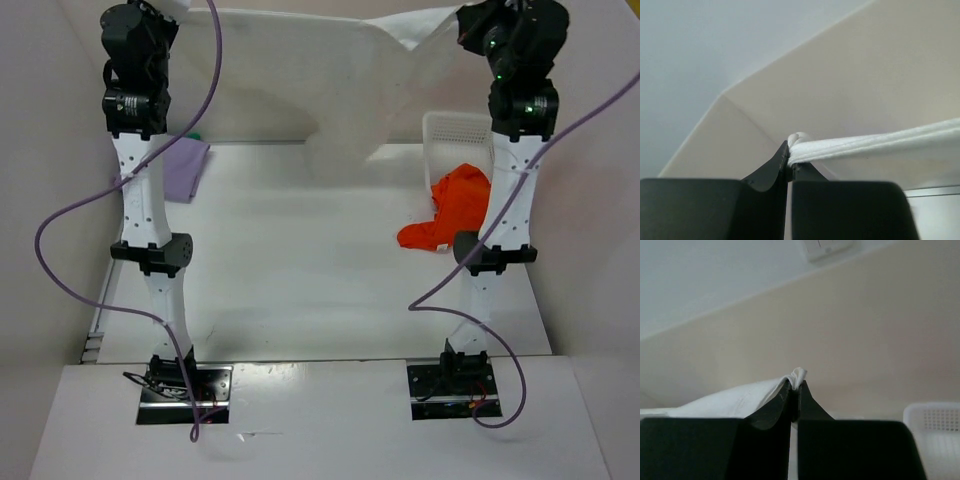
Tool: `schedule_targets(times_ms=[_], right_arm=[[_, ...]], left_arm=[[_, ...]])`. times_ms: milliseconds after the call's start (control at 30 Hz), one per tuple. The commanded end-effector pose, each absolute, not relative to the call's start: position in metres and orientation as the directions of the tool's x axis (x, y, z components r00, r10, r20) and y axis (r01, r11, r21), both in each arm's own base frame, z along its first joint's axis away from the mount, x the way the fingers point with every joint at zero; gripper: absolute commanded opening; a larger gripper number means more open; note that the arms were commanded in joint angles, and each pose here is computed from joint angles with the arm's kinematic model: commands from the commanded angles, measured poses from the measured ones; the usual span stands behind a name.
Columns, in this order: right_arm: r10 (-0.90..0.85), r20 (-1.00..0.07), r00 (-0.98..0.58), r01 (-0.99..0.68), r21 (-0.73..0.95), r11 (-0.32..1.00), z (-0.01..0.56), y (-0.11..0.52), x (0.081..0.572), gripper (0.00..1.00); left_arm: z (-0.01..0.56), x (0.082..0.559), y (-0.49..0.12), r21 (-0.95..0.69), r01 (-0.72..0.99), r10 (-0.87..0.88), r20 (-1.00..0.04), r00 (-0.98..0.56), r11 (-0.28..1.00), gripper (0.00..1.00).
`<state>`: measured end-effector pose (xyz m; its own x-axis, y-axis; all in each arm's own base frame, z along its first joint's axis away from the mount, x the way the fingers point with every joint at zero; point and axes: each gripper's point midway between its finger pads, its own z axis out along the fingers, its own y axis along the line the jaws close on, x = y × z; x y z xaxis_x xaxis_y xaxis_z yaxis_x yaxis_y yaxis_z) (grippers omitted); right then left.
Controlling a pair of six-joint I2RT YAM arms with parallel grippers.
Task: Fold and stack the t-shirts
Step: Flatten out the tshirt
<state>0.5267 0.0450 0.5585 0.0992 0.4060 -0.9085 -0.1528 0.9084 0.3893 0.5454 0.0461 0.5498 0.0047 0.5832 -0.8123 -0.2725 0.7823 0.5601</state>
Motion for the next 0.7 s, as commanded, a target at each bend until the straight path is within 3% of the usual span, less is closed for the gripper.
schedule_targets(times_ms=[0, 133, 300, 433, 567, 600, 667], right_arm=[[0.401, -0.889, 0.219, -0.183, 0.366, 0.912, 0.612, 0.032, 0.481, 0.0], [0.4, -0.916, 0.044, -0.187, 0.386, 0.904, 0.567, 0.052, 0.493, 0.0], [0.305, -0.93, -0.207, -0.179, 0.342, 0.922, 0.495, 0.089, 0.495, 0.0], [0.177, -0.876, -0.448, -0.153, 0.27, 0.951, 0.409, 0.116, 0.459, 0.0], [0.195, -0.838, -0.51, -0.162, 0.316, 0.935, 0.364, 0.119, 0.409, 0.0], [0.201, -0.823, -0.531, -0.149, 0.324, 0.934, 0.353, 0.117, 0.396, 0.0], [0.212, -0.775, -0.595, -0.121, 0.347, 0.93, 0.319, 0.113, 0.364, 0.0]], left_arm=[[0.562, 0.52, 0.033, 0.576, -0.222, 0.594, -0.804, 0.018, 0.787, 0.0], [0.52, 0.526, 0.005, 0.621, -0.045, 0.619, -0.784, -0.049, 0.782, 0.0], [0.471, 0.513, -0.018, 0.541, 0.188, 0.567, -0.814, -0.127, 0.819, 0.0], [0.418, 0.49, -0.026, 0.503, 0.395, 0.614, -0.752, -0.239, 0.769, 0.0], [0.383, 0.469, -0.014, 0.444, 0.497, 0.64, -0.684, -0.349, 0.745, 0.0], [0.331, 0.463, -0.012, 0.399, 0.597, 0.694, -0.586, -0.418, 0.696, 0.0], [0.334, 0.442, -0.013, 0.47, 0.598, 0.744, -0.556, -0.37, 0.649, 0.0]])
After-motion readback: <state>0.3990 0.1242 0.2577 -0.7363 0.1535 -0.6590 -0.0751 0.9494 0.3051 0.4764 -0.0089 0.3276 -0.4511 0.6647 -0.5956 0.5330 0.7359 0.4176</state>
